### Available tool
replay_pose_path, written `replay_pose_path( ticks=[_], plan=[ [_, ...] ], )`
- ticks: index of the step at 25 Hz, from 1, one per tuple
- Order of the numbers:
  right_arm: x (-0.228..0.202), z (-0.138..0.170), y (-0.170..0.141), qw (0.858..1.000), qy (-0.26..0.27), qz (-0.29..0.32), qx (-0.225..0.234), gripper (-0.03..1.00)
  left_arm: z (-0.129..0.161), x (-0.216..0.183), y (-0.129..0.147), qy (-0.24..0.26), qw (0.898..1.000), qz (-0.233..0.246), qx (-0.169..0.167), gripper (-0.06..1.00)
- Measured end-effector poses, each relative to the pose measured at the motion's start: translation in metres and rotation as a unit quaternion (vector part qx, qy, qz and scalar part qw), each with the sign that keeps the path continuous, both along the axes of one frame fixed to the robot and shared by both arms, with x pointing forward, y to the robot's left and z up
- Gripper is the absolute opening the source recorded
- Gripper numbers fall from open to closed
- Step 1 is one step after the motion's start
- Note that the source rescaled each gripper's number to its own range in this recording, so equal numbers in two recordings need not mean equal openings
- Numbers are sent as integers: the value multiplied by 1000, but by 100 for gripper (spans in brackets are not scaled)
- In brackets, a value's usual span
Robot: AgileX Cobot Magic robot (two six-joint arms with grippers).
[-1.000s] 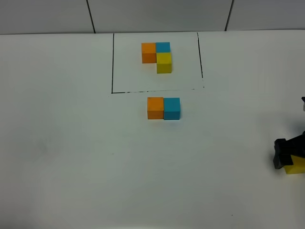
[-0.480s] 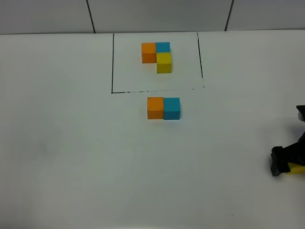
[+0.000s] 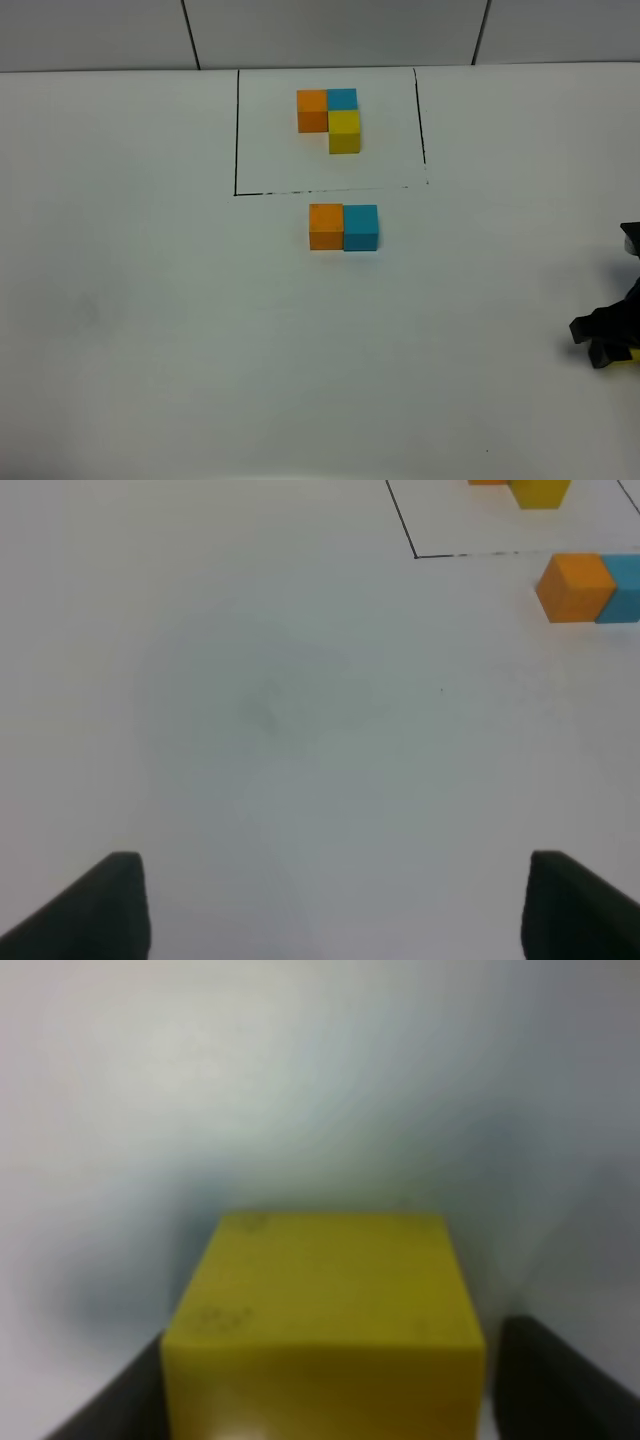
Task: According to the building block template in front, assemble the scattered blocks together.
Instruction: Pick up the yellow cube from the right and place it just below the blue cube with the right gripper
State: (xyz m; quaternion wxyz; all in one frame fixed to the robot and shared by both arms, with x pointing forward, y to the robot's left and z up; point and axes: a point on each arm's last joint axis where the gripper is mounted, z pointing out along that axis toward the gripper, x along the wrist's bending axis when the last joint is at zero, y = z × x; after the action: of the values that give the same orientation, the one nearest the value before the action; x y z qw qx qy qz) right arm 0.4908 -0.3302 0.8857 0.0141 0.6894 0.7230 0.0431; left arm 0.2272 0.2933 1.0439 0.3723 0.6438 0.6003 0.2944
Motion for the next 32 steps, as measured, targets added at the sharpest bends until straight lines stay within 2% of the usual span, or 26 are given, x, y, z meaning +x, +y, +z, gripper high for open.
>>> replay_pose_path(
  ticks=[1,4,8,15,19,22,24,32],
  plan=[
    [0,0,0,1000,0,-1,1,0,0,0,0,0,1000,0,0,62],
    [1,3,5,1000,2,0,7,2,0,0,0,0,1000,0,0,62],
    [8,24,31,1000,-9,4,15,2,0,0,0,0,1000,0,0,62],
    [14,54,127,999,-7,-37,27,2,0,0,0,0,1000,0,0,62],
    [21,65,181,999,-19,-41,1,2,0,0,0,0,1000,0,0,62],
    [29,61,212,999,-29,-25,-32,2,0,0,0,0,1000,0,0,62],
    [36,56,228,999,-33,-19,-38,2,0,0,0,0,1000,0,0,62],
    [76,33,266,999,-28,-18,-30,2,0,0,0,0,1000,0,0,62]
  ],
)
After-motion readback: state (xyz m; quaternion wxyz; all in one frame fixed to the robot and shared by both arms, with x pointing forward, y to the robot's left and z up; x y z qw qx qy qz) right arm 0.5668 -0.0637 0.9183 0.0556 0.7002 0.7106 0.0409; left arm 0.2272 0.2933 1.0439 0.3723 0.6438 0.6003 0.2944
